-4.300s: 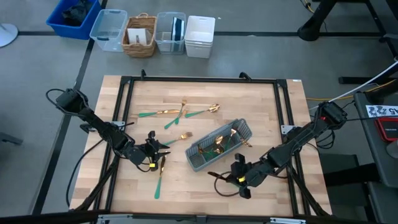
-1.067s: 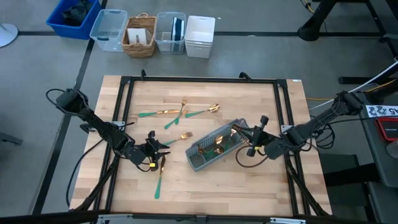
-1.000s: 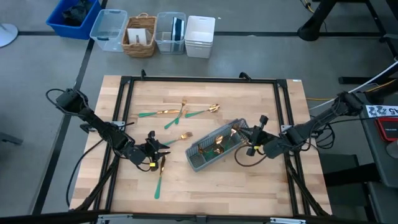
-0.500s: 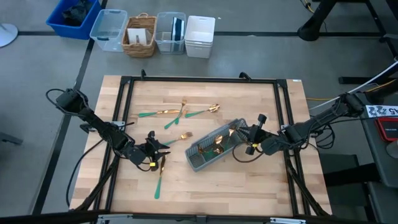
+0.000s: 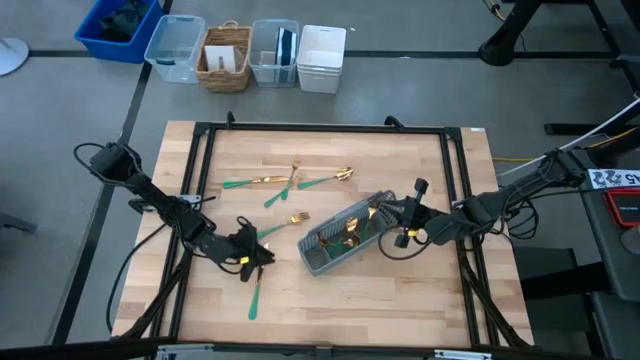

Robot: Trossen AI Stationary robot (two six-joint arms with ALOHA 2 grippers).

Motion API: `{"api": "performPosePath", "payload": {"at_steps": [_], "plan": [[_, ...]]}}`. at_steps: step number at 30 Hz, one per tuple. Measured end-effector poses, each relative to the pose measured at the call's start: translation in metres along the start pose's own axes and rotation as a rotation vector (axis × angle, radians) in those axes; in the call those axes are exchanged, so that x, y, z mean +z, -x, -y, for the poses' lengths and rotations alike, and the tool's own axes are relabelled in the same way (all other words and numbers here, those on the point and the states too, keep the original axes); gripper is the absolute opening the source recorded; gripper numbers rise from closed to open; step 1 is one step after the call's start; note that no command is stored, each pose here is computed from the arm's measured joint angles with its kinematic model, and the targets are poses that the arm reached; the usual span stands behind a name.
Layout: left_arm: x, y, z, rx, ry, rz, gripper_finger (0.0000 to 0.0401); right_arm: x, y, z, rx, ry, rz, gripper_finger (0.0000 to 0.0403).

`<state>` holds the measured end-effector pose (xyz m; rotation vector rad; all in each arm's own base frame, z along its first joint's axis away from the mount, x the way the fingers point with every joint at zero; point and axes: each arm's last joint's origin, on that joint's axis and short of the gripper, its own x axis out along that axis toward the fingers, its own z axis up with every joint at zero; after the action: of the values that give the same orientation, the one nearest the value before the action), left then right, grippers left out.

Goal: Sort silverware
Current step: Put the gold fork into the gray silverware organizer

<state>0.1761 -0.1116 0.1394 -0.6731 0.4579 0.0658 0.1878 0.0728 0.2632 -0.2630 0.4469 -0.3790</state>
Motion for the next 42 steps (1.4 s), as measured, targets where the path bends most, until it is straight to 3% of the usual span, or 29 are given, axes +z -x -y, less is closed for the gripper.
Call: {"api": "performPosePath", "payload": {"at_steps": [8,14,22,27,32,42], "plan": [[0.015,-0.003,0.034,-0.214,0.142,-0.091,0.0100,0.013,0.008,0.008,-0.001,0.147,-0.038,0.0042],[0.025,-0.003,0.049,-0.276,0.212,-0.103,0.0100,0.010,0.020,0.021,-0.012,0.141,-0.122,0.0042],[0.040,-0.009,0.048,-0.223,0.295,-0.001,0.0100,-0.005,0.049,0.054,0.054,0.035,-0.139,0.0042],[0.059,-0.015,0.046,-0.205,0.329,0.069,0.0100,-0.032,0.059,0.065,0.143,-0.056,-0.107,0.0042],[0.082,-0.021,0.044,-0.180,0.281,0.128,0.0100,-0.053,0.058,0.065,0.191,-0.158,-0.026,0.0042],[0.118,-0.030,0.026,0.015,0.148,0.012,0.0100,-0.071,0.053,0.059,0.266,-0.216,-0.024,0.0042]]}}
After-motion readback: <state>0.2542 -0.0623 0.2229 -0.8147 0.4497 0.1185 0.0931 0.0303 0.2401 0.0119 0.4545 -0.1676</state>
